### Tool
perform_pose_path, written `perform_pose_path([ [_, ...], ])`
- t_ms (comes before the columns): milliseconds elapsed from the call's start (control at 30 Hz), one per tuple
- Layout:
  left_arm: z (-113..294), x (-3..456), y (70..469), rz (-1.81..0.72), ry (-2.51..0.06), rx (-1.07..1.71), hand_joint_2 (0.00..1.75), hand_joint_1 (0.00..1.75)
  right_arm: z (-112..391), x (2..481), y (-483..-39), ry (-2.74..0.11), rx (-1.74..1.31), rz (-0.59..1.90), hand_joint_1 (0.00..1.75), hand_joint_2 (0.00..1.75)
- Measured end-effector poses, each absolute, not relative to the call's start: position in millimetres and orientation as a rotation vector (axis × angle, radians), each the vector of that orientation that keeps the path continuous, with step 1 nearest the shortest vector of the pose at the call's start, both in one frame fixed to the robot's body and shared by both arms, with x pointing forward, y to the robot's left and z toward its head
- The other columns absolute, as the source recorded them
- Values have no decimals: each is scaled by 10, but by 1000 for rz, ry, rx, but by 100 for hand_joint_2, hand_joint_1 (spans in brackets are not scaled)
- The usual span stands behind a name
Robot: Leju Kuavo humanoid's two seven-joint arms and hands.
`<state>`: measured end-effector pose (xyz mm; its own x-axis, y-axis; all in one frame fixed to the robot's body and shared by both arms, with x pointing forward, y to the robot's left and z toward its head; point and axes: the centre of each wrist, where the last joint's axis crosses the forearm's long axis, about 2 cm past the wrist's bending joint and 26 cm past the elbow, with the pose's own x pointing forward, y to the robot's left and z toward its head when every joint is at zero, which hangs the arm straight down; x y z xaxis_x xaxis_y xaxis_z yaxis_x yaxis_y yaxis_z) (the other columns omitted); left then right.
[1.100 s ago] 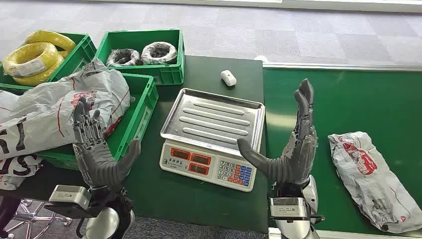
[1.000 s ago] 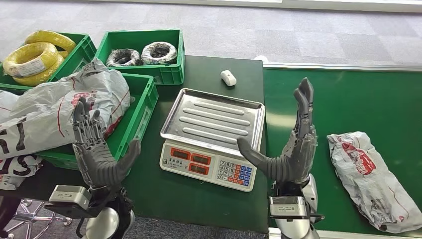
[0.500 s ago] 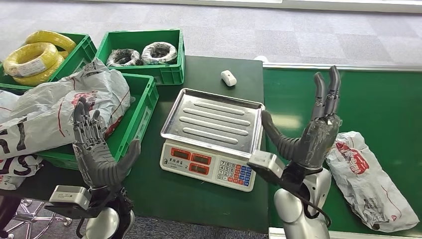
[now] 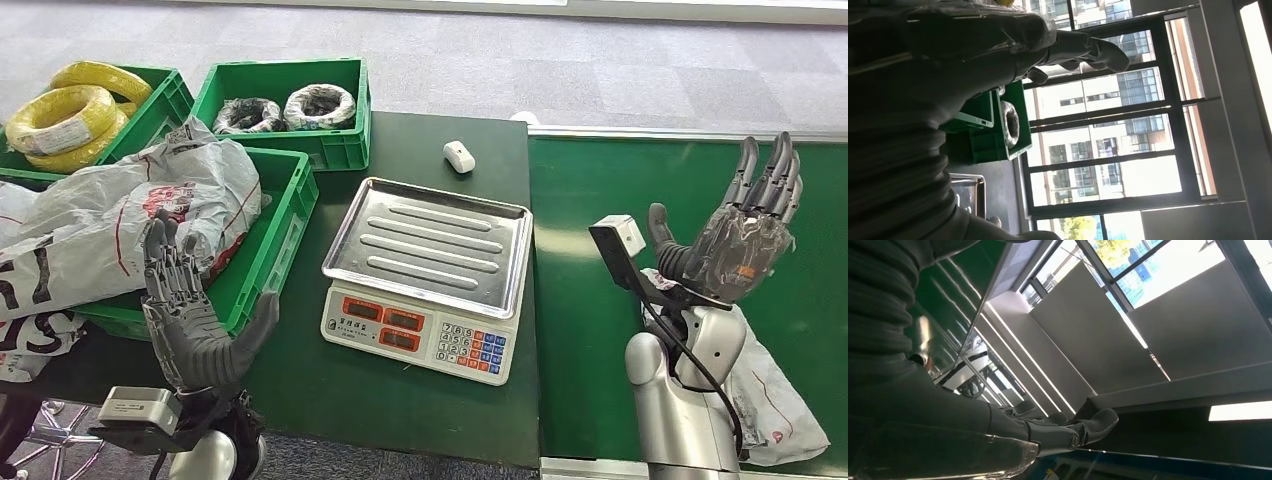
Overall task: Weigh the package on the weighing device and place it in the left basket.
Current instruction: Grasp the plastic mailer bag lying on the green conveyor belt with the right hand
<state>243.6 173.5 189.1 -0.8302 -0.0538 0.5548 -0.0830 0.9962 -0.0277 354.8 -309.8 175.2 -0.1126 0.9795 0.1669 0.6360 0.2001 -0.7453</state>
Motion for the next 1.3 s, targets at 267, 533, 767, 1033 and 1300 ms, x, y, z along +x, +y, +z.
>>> perform_pose_path([
  [267, 1842, 2346, 1759, 62, -2539, 115, 175, 0, 1702, 3865, -3868, -1477, -1676, 783, 0, 175],
  [533, 1810, 2185, 1819, 80, -2526, 153, 175, 0, 1644, 4020, -4772, -847, -1601, 804, 0, 175],
  [767, 1800, 2145, 1850, 83, -2521, 159, 175, 0, 1420, 3890, -4936, -728, -1344, 861, 0, 175],
  [1033, 1816, 2173, 1886, 68, -2533, 155, 175, 0, 1230, 3775, -4987, -599, -830, 1009, 0, 175],
  [1300, 1883, 2301, 1960, 27, -2566, 152, 175, 0, 1059, 3610, -5017, -666, -309, 1077, 0, 175],
])
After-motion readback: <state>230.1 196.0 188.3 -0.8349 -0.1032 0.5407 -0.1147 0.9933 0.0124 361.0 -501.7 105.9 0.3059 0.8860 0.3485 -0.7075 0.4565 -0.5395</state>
